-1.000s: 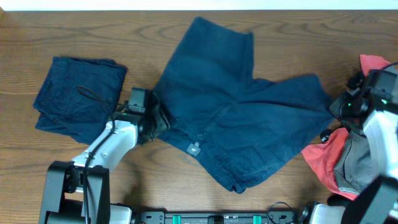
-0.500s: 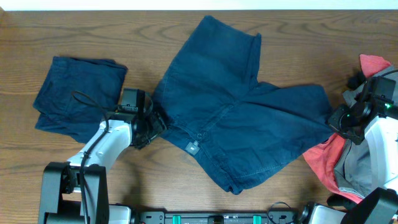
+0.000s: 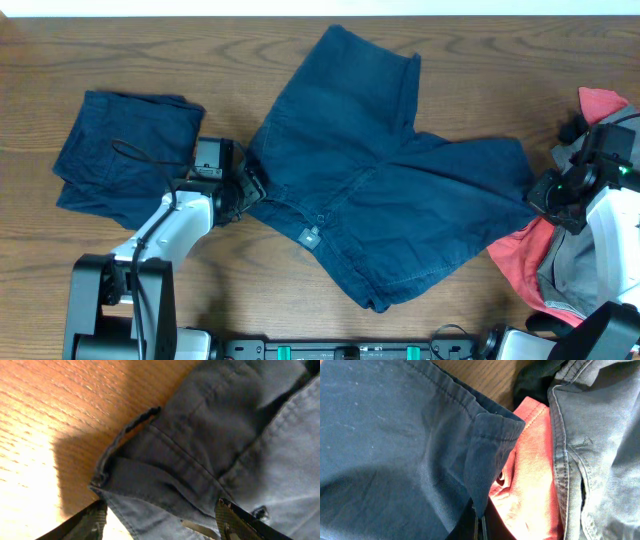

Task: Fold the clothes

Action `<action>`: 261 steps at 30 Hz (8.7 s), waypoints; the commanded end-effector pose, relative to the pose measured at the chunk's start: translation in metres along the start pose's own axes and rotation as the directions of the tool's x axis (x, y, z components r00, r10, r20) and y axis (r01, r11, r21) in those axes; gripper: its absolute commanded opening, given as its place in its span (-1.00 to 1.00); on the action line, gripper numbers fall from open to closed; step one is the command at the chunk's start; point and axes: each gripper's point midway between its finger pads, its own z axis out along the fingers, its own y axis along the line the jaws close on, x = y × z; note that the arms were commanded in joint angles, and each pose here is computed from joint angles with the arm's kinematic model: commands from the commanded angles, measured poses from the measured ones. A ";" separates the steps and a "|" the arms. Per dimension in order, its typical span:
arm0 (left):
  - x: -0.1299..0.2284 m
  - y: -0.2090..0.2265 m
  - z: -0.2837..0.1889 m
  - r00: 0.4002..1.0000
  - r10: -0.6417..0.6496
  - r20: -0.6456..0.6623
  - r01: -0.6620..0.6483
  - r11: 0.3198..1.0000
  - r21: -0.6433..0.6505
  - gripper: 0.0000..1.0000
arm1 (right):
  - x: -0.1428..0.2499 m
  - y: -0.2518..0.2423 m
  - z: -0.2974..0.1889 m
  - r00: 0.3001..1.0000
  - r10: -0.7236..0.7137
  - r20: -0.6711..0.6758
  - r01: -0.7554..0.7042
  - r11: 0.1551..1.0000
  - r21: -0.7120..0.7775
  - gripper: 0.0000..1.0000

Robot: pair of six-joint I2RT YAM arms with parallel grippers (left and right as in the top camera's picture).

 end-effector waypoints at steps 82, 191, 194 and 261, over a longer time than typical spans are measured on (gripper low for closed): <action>0.195 -0.085 -0.015 0.938 -0.305 -0.167 0.270 0.941 -0.202 0.82 | 0.009 0.049 0.005 0.979 -0.198 0.045 0.199 0.980 -0.013 -0.95; -0.048 0.005 -0.088 0.933 -0.352 0.069 0.346 0.934 0.094 0.94 | -0.008 0.312 0.034 0.675 -0.597 0.433 0.737 0.574 -0.357 -0.04; -0.047 -0.003 -0.086 0.958 -0.276 0.083 0.268 0.959 0.095 0.89 | -0.004 0.311 0.057 0.682 -0.611 0.403 0.731 0.580 -0.359 0.08; 0.017 -0.024 0.017 0.957 0.081 -0.280 -0.036 0.986 0.162 -0.21 | 0.002 0.168 -0.008 0.855 -0.511 0.092 0.518 0.849 -0.102 0.26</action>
